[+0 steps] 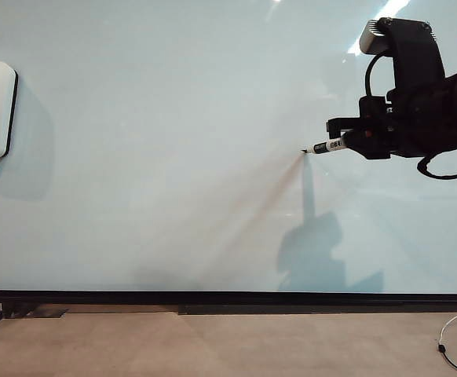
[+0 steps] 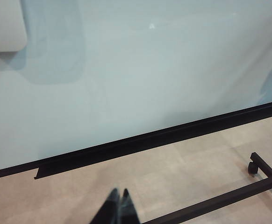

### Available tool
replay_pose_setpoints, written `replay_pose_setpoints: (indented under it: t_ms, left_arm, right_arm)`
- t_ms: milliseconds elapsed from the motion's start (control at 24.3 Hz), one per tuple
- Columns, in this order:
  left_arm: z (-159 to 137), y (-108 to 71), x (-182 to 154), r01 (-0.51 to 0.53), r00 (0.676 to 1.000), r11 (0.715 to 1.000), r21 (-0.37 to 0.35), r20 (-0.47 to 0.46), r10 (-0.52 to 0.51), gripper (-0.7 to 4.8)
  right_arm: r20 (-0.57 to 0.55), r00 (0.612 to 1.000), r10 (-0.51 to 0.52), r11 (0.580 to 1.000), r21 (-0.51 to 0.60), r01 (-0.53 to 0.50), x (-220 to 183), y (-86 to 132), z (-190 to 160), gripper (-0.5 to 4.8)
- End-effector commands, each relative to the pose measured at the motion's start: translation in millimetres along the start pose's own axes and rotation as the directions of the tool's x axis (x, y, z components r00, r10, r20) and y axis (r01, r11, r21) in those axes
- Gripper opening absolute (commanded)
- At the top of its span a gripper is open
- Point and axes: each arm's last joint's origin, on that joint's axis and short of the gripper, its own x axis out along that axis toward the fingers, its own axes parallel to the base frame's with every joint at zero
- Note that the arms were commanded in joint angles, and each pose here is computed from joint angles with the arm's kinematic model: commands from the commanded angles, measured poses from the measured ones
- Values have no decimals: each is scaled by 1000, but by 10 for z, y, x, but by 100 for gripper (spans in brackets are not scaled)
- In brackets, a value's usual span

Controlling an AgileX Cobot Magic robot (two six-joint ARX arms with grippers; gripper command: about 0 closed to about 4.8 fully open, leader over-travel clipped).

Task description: Pick up the pen on the shelf to the right of the whiteboard and draw a straight line.

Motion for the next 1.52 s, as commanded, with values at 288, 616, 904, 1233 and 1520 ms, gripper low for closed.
replay_pose_setpoints:
  t_ms: [288, 616, 904, 1233, 1520]
  left_arm:
    - [0, -5, -1, 13, 1000, 1000, 2, -3, -13, -5]
    - [-1, -5, -1, 13, 1000, 1000, 10, -3, -13, -5]
    - [0, -5, -1, 13, 1000, 1000, 9, -3, -13, -5]
    - [0, -5, -1, 14, 1000, 1000, 9, -3, -14, -5]
    - [0, -5, -1, 14, 1000, 1000, 9, -3, -14, -5]
  right_arm:
    - [10, 997, -72, 997, 1, 72, -1, -90, 7, -4]
    - [24, 997, -79, 997, 3, 79, -37, -101, -5, -4]
    - [36, 994, -105, 994, -18, 106, -114, -154, 16, -4]
    - [43, 987, -156, 988, -17, 156, -152, -301, 43, -4]
    - [28, 983, -183, 983, -24, 184, -187, -365, 24, -4]
